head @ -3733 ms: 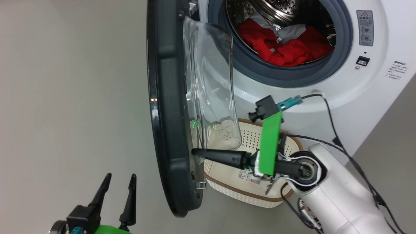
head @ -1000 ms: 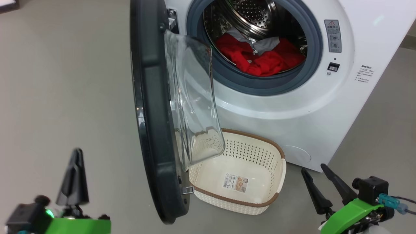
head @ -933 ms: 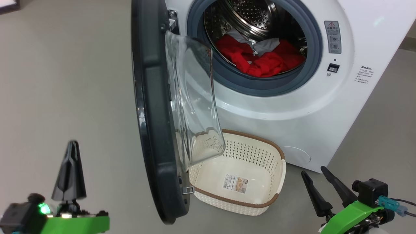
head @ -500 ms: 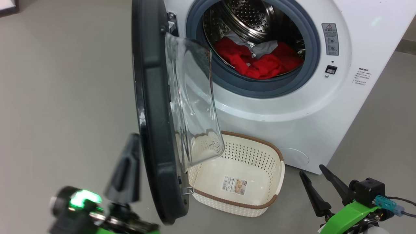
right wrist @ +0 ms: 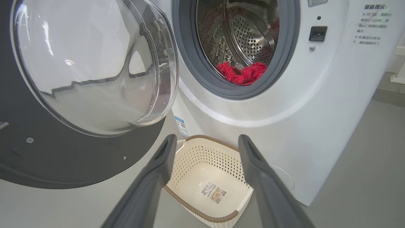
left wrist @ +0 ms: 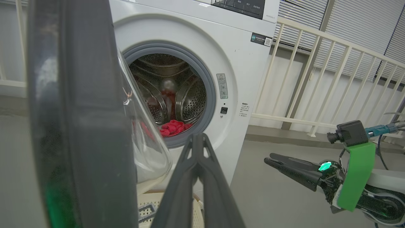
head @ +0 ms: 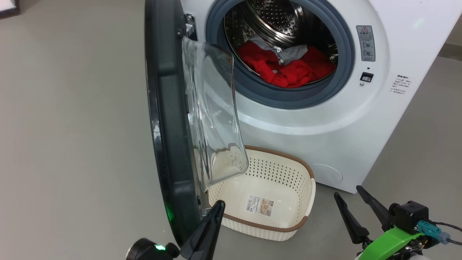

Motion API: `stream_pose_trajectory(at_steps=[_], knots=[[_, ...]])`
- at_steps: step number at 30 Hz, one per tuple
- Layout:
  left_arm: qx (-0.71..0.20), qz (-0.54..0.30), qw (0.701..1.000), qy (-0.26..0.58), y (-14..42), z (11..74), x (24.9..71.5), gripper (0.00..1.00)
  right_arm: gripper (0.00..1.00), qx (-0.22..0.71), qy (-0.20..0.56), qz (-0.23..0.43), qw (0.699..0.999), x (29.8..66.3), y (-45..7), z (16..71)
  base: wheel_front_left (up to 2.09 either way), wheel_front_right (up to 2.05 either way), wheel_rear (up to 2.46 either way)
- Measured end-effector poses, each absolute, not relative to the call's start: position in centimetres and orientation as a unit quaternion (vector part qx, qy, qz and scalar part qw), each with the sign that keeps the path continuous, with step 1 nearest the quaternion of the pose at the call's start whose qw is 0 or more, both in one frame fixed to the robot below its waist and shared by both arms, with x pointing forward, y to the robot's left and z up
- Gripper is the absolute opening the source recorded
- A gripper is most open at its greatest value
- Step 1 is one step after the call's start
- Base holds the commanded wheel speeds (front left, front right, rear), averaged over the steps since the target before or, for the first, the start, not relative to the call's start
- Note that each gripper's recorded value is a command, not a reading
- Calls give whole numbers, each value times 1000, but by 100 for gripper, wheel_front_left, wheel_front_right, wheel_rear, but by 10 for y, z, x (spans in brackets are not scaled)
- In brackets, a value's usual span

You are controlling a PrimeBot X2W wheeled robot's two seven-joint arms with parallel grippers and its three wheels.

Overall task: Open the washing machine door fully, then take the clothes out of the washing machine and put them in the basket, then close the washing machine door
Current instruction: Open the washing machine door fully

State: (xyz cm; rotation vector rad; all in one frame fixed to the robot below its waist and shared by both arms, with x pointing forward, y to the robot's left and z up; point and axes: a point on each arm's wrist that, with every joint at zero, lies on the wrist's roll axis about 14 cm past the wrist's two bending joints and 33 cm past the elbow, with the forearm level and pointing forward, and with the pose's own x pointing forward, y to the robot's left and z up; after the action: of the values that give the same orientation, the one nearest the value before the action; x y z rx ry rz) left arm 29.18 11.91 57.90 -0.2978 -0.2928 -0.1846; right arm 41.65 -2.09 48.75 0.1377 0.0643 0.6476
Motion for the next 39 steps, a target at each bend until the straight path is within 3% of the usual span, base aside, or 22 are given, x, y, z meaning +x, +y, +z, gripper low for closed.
stream_pose_trajectory(at_steps=[20,39], knots=[[-154,2,985,-74,169,531,299,0,100,65,35,327,942,419,-13,483,0,0,0],[-95,177,979,-35,302,504,292,0,100,66,59,344,935,418,-4,464,0,0,0]])
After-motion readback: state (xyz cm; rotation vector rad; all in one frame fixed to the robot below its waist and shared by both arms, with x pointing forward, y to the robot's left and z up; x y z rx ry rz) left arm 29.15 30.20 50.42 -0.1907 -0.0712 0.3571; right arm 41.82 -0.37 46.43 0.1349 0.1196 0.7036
